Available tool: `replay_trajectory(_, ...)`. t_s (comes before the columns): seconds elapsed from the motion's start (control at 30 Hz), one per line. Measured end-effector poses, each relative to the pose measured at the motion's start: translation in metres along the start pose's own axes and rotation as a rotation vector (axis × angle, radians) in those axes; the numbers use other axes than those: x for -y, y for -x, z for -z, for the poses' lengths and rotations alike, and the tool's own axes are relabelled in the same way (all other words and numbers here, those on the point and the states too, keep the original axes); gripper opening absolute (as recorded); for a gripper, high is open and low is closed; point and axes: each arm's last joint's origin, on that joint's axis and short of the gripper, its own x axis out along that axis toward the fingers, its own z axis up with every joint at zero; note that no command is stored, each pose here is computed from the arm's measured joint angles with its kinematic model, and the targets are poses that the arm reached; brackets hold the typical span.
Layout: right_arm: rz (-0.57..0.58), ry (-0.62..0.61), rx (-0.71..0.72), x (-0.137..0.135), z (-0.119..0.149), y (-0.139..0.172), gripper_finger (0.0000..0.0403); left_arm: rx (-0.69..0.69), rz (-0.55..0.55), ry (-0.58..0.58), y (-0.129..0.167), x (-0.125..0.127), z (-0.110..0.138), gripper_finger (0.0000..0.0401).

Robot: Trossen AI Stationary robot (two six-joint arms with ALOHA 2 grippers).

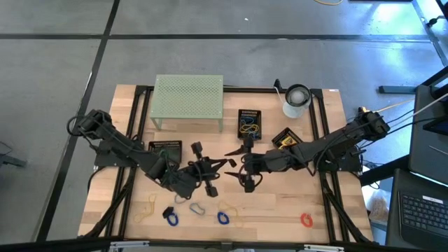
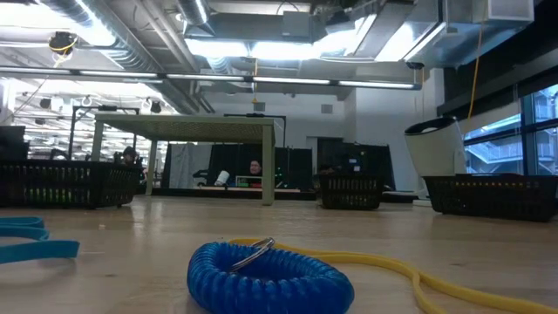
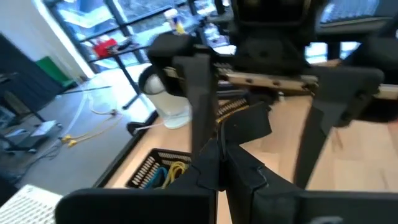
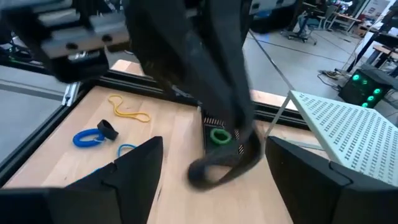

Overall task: Pick & Place Office Desk Supplies
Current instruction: Put the black rubber band into the top black bin

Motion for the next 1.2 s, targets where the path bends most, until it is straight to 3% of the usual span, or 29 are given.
replay_trajectory(0.13,0.038,0.009,0.010,0.0013,-0.0013,0.0000,0.0276,-0.019,0.045,-0.013,-0.0041,-0.0013,0.0019,0.0006)
replay_trajectory(0.3,0.154,0.009,-0.006,0.0047,-0.0009,0.0003,0.0259,-0.035,0.016,-0.039,-0.0037,-0.0021,0.0045,0.0007)
replay_trajectory(0.47,0.159,0.010,-0.008,0.0048,-0.0008,0.0003,0.0221,-0.045,-0.005,-0.061,-0.0018,-0.0027,0.0060,0.0007)
replay_trajectory(0.67,0.156,0.010,-0.009,0.0046,-0.0007,0.0004,0.0147,-0.047,-0.014,-0.076,-0.0034,-0.0043,0.0059,0.0007)
replay_trajectory(0.93,0.151,0.020,-0.021,0.0041,0.0006,0.0004,0.0015,-0.050,-0.028,-0.091,-0.0064,-0.0071,0.0058,0.0008)
replay_trajectory(1.2,0.163,-0.015,-0.031,0.0091,-0.0006,0.0033,0.0007,-0.038,-0.089,-0.031,-0.0062,-0.0087,0.0047,0.0049)
